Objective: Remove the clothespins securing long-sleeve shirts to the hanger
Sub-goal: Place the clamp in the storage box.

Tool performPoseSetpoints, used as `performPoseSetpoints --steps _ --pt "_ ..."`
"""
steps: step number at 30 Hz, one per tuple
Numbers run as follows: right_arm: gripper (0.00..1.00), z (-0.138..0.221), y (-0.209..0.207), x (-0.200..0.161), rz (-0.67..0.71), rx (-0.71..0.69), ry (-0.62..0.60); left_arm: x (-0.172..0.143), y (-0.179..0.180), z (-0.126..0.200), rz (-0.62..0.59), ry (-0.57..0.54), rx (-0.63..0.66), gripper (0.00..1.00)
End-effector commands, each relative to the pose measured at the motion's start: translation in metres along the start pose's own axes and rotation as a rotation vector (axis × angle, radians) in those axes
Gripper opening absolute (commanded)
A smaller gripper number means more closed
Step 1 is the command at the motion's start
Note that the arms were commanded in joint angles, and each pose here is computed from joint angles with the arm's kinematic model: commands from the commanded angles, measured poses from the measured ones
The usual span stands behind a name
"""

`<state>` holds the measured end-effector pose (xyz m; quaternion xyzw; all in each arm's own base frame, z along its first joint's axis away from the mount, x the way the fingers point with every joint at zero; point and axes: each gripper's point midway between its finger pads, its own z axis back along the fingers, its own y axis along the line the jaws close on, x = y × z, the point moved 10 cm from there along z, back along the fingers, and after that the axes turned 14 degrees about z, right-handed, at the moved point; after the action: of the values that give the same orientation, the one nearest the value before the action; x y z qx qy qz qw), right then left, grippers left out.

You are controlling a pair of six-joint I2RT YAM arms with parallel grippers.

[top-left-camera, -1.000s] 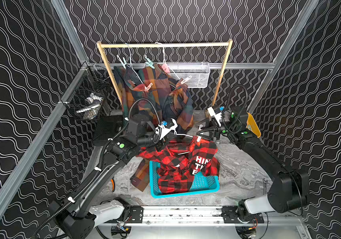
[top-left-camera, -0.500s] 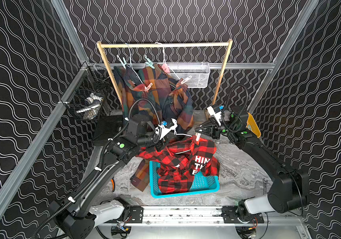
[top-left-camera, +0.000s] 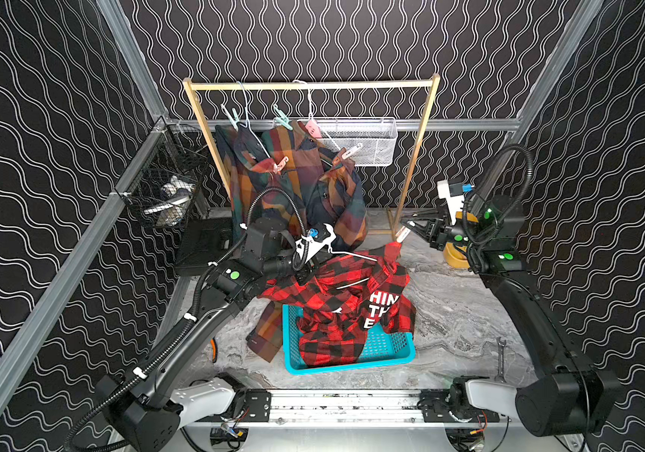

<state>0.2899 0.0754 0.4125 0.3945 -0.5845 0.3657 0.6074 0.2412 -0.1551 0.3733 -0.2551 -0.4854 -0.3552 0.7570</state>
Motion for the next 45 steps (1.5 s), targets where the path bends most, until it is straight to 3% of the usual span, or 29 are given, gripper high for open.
performPoseSetpoints --steps 1,6,13,18,28,29,36,41,45 --pt "0.00 0.011 -0.024 -0.020 -0.111 -0.251 0.066 0.005 0.004 0.000 -0.001 -0.043 0.048 0.00" --pt "0.00 0.020 -0.046 -0.030 -0.177 -0.328 0.047 0.004 0.003 0.001 -0.002 -0.051 0.050 0.00" --pt "0.00 0.058 -0.121 -0.078 -0.328 -0.894 0.197 0.002 0.002 0.004 0.005 -0.069 0.066 0.00" --pt "0.00 0.096 -0.174 -0.118 -0.474 -1.094 0.172 0.002 0.001 0.001 0.005 -0.061 0.057 0.00" --pt "0.00 0.114 -0.255 -0.204 -0.649 -1.269 0.319 -0.002 0.002 -0.009 0.023 -0.049 0.047 0.00" --pt "0.02 0.115 -0.259 -0.210 -0.661 -1.287 0.332 -0.002 0.002 -0.009 0.025 -0.049 0.047 0.00" --pt "0.49 0.121 -0.278 -0.248 -0.752 -1.316 0.391 -0.006 0.005 -0.015 0.029 -0.030 0.056 0.00" --pt "0.60 0.127 -0.277 -0.238 -0.767 -1.298 0.339 -0.009 0.007 -0.019 0.033 -0.019 0.059 0.00" --pt "0.62 0.119 -0.248 -0.185 -0.657 -1.173 0.211 -0.011 0.007 -0.021 0.030 -0.022 0.062 0.00"
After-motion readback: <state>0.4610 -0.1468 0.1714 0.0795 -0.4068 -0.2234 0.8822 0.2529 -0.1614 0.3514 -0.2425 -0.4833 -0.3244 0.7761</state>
